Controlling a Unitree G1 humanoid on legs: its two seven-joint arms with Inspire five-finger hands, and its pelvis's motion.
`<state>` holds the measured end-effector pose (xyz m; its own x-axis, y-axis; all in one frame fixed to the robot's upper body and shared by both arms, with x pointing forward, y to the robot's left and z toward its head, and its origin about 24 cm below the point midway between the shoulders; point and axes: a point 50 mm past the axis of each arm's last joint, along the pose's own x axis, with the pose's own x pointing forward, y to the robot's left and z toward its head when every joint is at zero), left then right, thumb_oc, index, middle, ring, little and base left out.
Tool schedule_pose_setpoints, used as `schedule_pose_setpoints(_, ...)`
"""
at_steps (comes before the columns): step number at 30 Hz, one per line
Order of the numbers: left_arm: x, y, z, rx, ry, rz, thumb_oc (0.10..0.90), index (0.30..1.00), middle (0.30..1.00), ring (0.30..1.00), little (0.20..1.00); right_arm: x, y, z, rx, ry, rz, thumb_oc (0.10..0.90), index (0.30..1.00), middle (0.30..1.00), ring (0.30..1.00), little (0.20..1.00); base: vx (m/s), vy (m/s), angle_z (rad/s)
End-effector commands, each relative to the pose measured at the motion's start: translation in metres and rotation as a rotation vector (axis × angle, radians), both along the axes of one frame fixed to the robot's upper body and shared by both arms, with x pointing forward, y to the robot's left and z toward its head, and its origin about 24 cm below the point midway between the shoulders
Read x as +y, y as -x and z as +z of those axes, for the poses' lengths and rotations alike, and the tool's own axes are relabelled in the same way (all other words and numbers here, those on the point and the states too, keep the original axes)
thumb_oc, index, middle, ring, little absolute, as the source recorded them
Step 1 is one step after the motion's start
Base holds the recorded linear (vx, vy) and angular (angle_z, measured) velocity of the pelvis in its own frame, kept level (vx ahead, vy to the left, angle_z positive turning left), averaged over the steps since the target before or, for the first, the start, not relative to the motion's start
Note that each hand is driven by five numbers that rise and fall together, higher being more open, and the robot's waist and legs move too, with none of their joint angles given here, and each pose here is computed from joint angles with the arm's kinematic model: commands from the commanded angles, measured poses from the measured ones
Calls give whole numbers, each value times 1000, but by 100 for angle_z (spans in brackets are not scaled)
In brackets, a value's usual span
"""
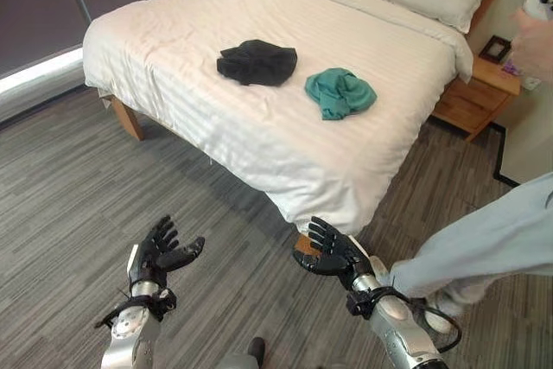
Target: Pick up bed clothes into laundry basket.
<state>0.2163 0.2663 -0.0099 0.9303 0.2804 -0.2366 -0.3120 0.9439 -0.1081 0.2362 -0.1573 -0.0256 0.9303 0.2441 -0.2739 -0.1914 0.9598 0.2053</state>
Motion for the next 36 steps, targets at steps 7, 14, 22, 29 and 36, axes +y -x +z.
schedule_pose_setpoints(7,-26,-8,26,-178,1,-174,800,900,900,900,900,-26,-6,37,-205,-34,-76,800,900,900,900,900,221,-5,58)
schedule_pose_setpoints(14,-28,-3,19,-142,9,-204,800,900,900,900,900,-23,-1,30,-170,-84,-79,800,900,900,900,900,38,-1,-9)
schedule_pose_setpoints(22,-35,-1,-4,-89,162,-78,800,900,900,900,900,-100,31,9,-36,17,-406,800,900,900,900,900,-78,15,2)
schedule_pose_setpoints(29,-28,4,-4,-67,95,-83,800,900,900,900,900,-78,12,14,-61,-29,-316,800,900,900,900,900,-109,101,4)
schedule_pose_setpoints(36,-5,8,-2,-51,19,-33,800,900,900,900,900,-88,-1,38,-181,16,-352,800,900,900,900,900,-10,128,-8)
